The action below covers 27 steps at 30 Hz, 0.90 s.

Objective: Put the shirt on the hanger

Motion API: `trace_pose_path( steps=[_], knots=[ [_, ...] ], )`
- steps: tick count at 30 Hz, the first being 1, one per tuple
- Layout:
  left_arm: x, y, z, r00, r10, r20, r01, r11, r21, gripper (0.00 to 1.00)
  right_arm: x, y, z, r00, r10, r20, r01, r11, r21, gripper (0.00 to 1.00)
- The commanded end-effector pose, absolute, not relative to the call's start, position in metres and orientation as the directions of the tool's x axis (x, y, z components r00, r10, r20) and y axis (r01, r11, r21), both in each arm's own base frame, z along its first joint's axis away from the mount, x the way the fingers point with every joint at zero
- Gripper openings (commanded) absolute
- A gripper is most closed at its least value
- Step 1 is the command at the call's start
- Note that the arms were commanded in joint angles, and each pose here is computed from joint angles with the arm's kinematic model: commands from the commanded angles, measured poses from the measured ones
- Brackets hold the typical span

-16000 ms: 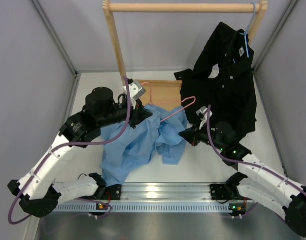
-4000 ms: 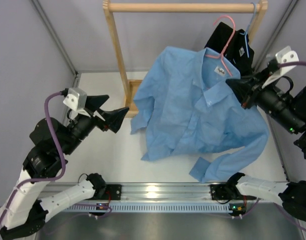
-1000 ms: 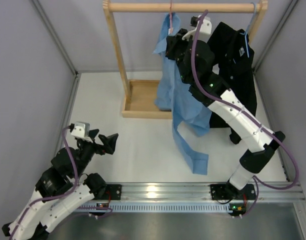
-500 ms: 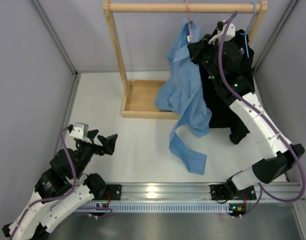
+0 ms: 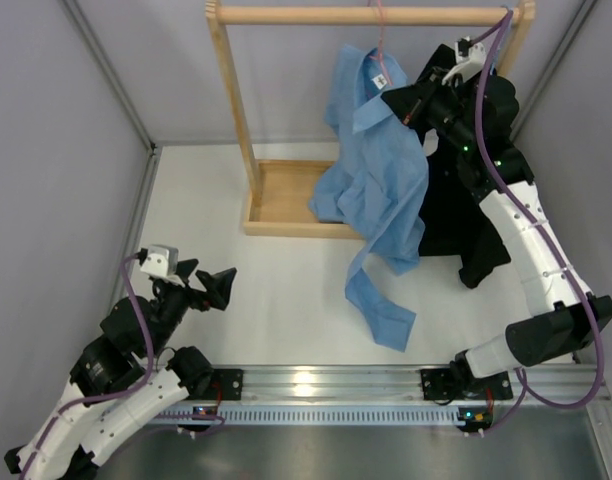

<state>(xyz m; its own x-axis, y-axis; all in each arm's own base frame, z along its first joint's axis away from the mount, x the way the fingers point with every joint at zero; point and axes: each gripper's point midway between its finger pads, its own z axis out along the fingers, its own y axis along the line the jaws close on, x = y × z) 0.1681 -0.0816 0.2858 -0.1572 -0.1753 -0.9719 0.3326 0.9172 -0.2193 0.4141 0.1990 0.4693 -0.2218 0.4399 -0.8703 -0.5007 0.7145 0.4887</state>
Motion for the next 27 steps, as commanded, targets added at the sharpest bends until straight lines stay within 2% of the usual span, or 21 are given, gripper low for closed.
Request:
trace_pose_path(
  steps=[1,9,13,14,15,16,18,19,21,22,27],
  knots=[
    [0.172,-0.086,0.286,-0.159,-0.17,-0.973,0.335,0.917,-0.215,0.98,0.396,0.204,0.504,-0.197,0.493,-0.848,-0.592,0.629,0.503,0.0],
    [0.171,-0.087,0.286,-0.16,-0.17,-0.972,0.343,0.914,-0.217,0.98,0.396,0.21,0.482,-0.271,0.495,-0.826,-0.588,0.594,0.549,0.0],
    [0.171,-0.087,0.287,-0.157,-0.172,-0.973,0.348,0.912,-0.217,0.98,0.4,0.206,0.468,-0.276,0.476,-0.835,-0.575,0.615,0.54,0.05],
    [0.17,-0.087,0.287,-0.156,-0.171,-0.973,0.349,0.912,-0.216,0.98,0.399,0.204,0.469,-0.266,0.474,-0.839,-0.574,0.622,0.533,0.08],
    [0.17,-0.087,0.287,-0.156,-0.171,-0.973,0.349,0.912,-0.216,0.98,0.401,0.202,0.465,-0.26,0.467,-0.845,-0.568,0.634,0.525,0.15],
    [0.17,-0.087,0.287,-0.154,-0.173,-0.973,0.348,0.912,-0.217,0.98,0.4,0.201,0.465,-0.254,0.463,-0.849,-0.567,0.64,0.519,0.32],
    [0.171,-0.086,0.287,-0.153,-0.175,-0.973,0.341,0.915,-0.218,0.98,0.397,0.197,0.467,-0.234,0.454,-0.859,-0.564,0.657,0.501,0.51],
    [0.171,-0.084,0.287,-0.151,-0.178,-0.972,0.335,0.916,-0.219,0.98,0.396,0.195,0.468,-0.226,0.449,-0.864,-0.56,0.666,0.493,0.67],
    [0.174,-0.078,0.288,-0.142,-0.184,-0.973,0.299,0.929,-0.219,0.98,0.391,0.189,0.472,-0.204,0.424,-0.883,-0.556,0.692,0.461,0.85],
    [0.175,-0.074,0.287,-0.143,-0.189,-0.971,0.274,0.936,-0.223,0.98,0.389,0.188,0.472,-0.195,0.409,-0.891,-0.554,0.704,0.444,0.99],
    [0.191,-0.042,0.283,-0.132,-0.208,-0.969,0.054,0.975,-0.217,0.98,0.362,0.165,0.475,-0.126,0.313,-0.941,-0.519,0.788,0.331,1.0]
  ],
)
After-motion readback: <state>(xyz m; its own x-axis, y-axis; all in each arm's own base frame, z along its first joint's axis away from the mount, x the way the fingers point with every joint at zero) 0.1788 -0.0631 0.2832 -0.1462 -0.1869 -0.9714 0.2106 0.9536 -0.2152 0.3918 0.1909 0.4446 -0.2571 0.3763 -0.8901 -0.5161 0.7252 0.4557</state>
